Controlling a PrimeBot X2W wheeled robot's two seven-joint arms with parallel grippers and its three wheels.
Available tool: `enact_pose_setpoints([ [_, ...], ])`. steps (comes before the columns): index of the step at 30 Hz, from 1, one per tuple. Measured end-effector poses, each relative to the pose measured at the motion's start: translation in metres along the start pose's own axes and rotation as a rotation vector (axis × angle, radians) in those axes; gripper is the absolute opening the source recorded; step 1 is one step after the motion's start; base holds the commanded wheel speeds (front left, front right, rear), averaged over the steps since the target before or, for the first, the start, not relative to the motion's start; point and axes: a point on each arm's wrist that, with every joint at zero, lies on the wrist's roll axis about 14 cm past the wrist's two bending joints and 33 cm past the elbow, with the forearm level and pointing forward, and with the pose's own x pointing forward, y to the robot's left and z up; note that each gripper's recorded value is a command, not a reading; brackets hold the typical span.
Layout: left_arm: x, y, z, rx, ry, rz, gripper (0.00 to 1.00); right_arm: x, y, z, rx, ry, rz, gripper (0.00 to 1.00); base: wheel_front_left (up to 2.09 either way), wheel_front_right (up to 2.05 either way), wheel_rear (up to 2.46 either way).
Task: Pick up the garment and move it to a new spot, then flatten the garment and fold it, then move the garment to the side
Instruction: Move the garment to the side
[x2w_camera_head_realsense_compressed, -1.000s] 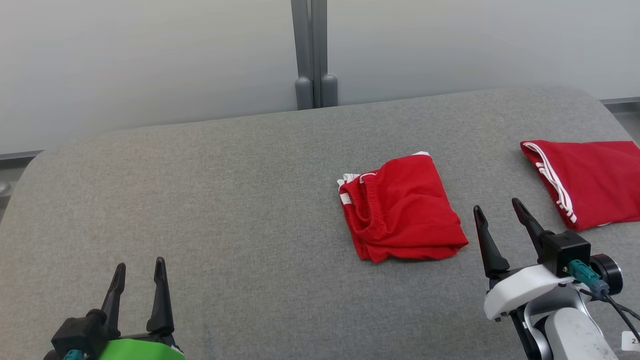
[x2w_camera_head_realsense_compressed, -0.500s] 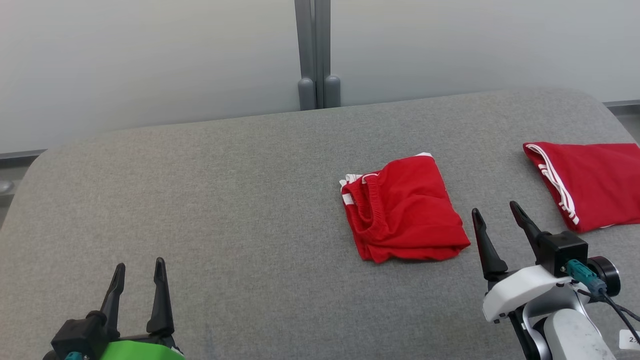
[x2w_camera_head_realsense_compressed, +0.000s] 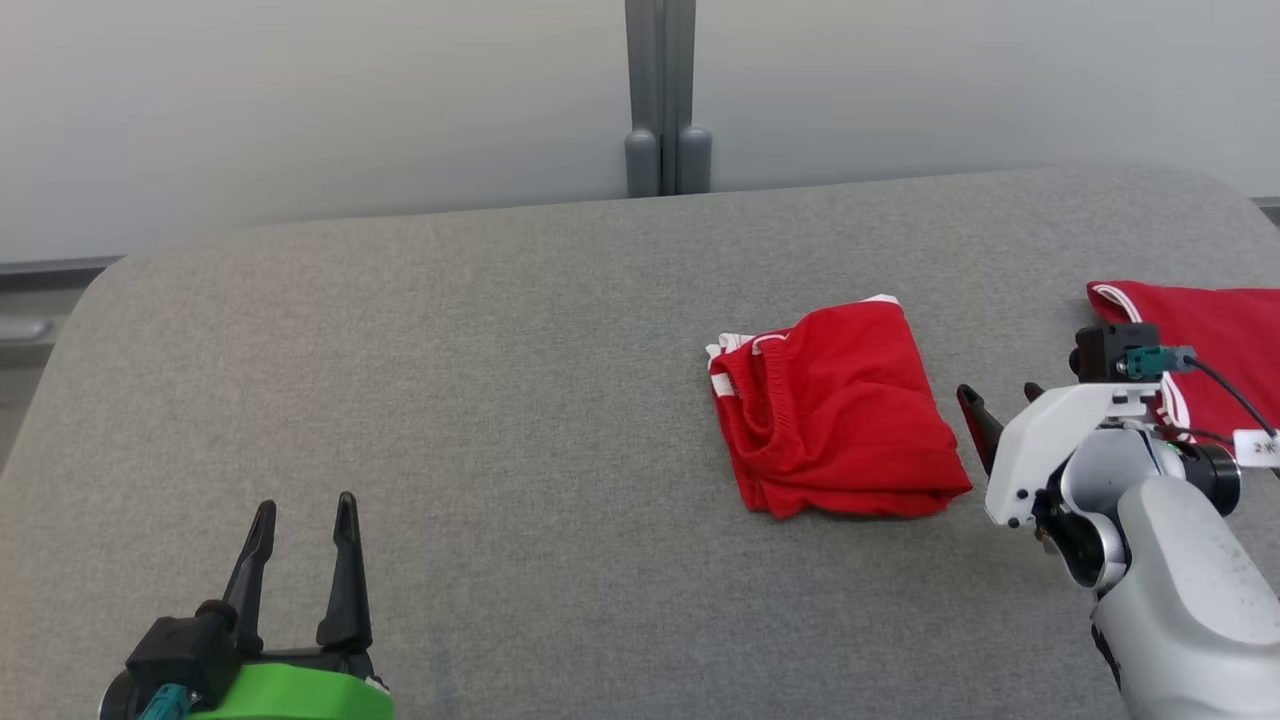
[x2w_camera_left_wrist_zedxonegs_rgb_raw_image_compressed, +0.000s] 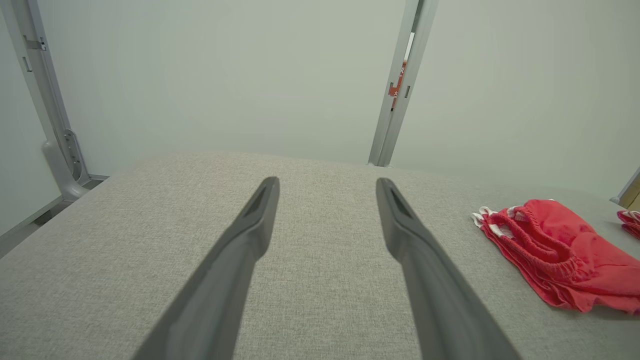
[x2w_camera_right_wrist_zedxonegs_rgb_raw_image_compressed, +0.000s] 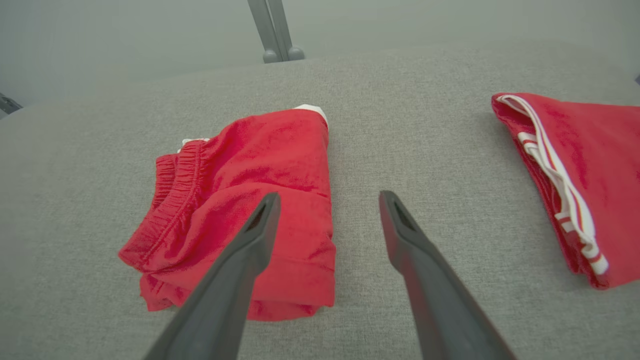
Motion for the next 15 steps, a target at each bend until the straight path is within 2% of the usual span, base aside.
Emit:
enact_pose_setpoints([
  [6,0.007,0.002,0.003,0.011,-0.009,0.000,1.00,0.032,-0.006,-0.015,-0.048,0.159,-0.003,1.00,0.00,0.00,0.00],
  [15,0.011,0.016,0.000,0.033,0.008,0.030,1.00,0.073,0.008,-0.053,-0.001,0.297,0.021,1.00,0.00,0.00,0.00],
])
